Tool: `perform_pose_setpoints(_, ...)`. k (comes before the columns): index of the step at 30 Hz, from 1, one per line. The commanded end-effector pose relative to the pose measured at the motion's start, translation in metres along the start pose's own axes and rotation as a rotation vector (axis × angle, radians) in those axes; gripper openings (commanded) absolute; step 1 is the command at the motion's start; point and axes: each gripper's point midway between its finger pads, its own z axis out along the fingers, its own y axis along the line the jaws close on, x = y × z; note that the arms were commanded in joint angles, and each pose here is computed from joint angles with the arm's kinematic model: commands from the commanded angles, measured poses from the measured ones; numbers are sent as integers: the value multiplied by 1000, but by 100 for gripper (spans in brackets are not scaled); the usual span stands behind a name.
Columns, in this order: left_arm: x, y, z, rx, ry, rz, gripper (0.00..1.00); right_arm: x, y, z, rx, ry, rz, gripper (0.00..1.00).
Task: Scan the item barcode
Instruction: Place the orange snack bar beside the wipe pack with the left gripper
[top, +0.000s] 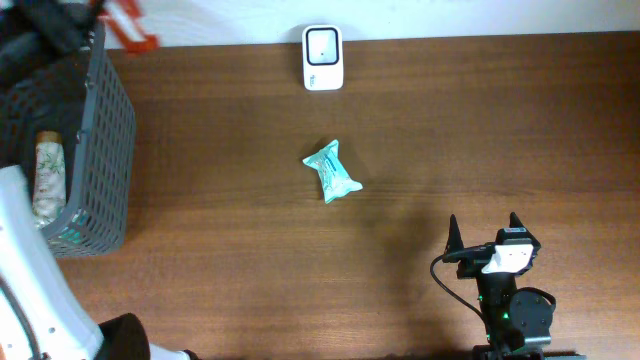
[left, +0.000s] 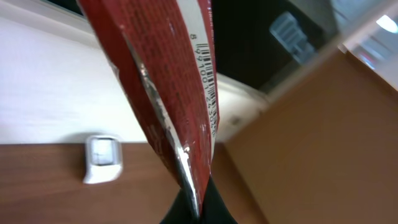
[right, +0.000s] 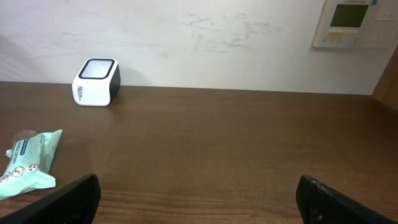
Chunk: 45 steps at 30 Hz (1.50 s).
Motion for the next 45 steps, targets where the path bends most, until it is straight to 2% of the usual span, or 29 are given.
perform_pose_setpoints(1,31,-56,28,153,97,88,0,3,-2,0,7,6,1,99)
perform_pose_setpoints(3,49,-66,45,148,133,107,0,3,-2,0,7,6,1,99)
perform_pose_setpoints(5,80,-49,70,-32,189,116,0,3,-2,0,7,6,1,99)
perform_pose_setpoints(6,109,-26,85,-204,261,141,0,3,-2,0,7,6,1,99)
perform_pose_setpoints(8,129,-6,91,-331,320,136,0,3,-2,0,7,6,1,99)
perform_pose_setpoints(9,152,19,94,-467,397,137,0,3,-2,0,7,6,1,99)
perform_pose_setpoints(11,180,44,97,-587,502,138,0,3,-2,0,7,6,1,99)
perform_pose_setpoints(13,209,61,106,-629,611,118,0,3,-2,0,7,6,1,99)
perform_pose_setpoints(15,252,84,119,-676,775,85,0,3,-2,0,7,6,1,99)
perform_pose_setpoints(20,341,136,155,-759,1048,52,0,3,-2,0,7,6,1,99)
perform_pose_setpoints(27,413,207,171,-878,1221,21,0,3,-2,0,7,6,1,99)
perform_pose_setpoints(30,437,219,174,-878,1270,-20,0,3,-2,0,7,6,1,99)
perform_pose_setpoints(32,441,214,185,-828,1254,-43,4,3,-2,0,7,6,1,99)
perform_pose_setpoints(33,443,209,191,-790,1244,-61,14,3,-2,0,7,6,1,99)
perform_pose_setpoints(37,436,196,214,-681,1181,-75,30,3,-2,0,7,6,1,99)
perform_pose_setpoints(38,421,194,217,-676,1152,-75,46,3,-2,0,7,6,1,99)
perform_pose_setpoints(41,345,175,218,-637,1004,-43,47,3,-2,0,7,6,1,99)
perform_pose_setpoints(43,260,152,208,-589,783,10,68,3,-2,0,7,6,1,99)
perform_pose_setpoints(45,193,138,192,-556,577,54,66,3,-2,0,7,6,1,99)
